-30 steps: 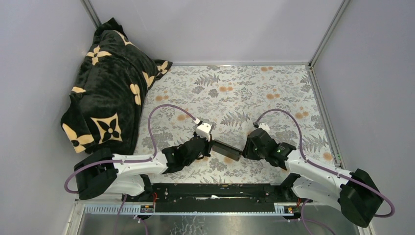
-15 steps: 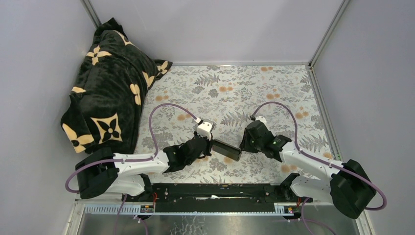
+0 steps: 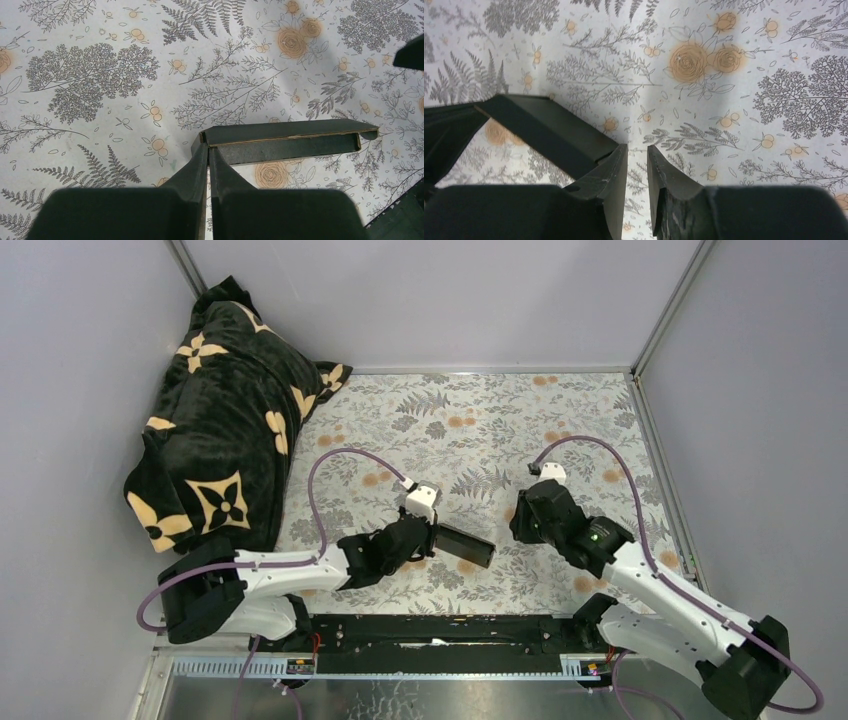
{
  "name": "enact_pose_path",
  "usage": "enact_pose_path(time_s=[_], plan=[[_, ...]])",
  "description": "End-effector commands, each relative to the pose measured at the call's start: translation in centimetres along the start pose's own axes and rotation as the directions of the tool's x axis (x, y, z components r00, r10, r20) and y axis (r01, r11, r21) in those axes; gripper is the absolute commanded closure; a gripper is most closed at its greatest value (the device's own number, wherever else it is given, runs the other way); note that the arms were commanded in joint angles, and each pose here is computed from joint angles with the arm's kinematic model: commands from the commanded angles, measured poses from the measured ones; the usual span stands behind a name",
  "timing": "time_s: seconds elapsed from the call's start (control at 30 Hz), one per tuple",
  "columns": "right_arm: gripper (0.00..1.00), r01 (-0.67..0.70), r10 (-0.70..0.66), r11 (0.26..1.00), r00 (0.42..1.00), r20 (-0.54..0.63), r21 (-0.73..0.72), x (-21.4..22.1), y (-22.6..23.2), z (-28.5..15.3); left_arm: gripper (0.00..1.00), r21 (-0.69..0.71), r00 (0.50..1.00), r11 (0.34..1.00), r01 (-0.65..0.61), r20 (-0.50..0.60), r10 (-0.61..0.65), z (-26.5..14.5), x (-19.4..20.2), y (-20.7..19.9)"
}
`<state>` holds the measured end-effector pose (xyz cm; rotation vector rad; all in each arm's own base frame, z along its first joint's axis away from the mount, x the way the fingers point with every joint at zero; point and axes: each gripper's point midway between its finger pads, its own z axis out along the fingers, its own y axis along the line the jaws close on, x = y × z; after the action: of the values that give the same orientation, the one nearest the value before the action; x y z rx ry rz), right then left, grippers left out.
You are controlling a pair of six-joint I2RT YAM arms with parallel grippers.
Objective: Fold the paper box
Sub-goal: Close the paper box at the center of the board.
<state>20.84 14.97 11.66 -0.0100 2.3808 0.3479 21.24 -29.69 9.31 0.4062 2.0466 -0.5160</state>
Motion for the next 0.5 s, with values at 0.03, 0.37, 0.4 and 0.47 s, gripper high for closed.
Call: enact_pose_path(time_s=[0.03,0.37,0.4,0.47], plan=[[0.72,0.077,-0.076,0.996,0.997,0.013,-0.048,-0.1,1.0,-2.0,0.94,-0.046,0.997,0.999,-0.024,-0.074,0.021,-0.1,1.6,0.6],[0.70,0.207,-0.209,0.976,0.978,-0.010,-0.069,1.9,3.5,-2.3,0.94,-0.092,0.995,0.996,0.006,-0.095,-0.015,-0.5,1.4,1.0],[0.70,0.214,-0.215,0.974,0.977,-0.001,-0.067,1.9,3.5,-2.4,0.94,-0.095,0.995,0.995,0.007,-0.097,-0.017,-0.5,1.4,1.1],[0.70,0.220,-0.219,0.973,0.975,0.024,-0.068,1.8,3.7,-2.5,0.94,-0.098,0.995,0.995,0.010,-0.099,-0.020,-0.6,1.4,1.0]])
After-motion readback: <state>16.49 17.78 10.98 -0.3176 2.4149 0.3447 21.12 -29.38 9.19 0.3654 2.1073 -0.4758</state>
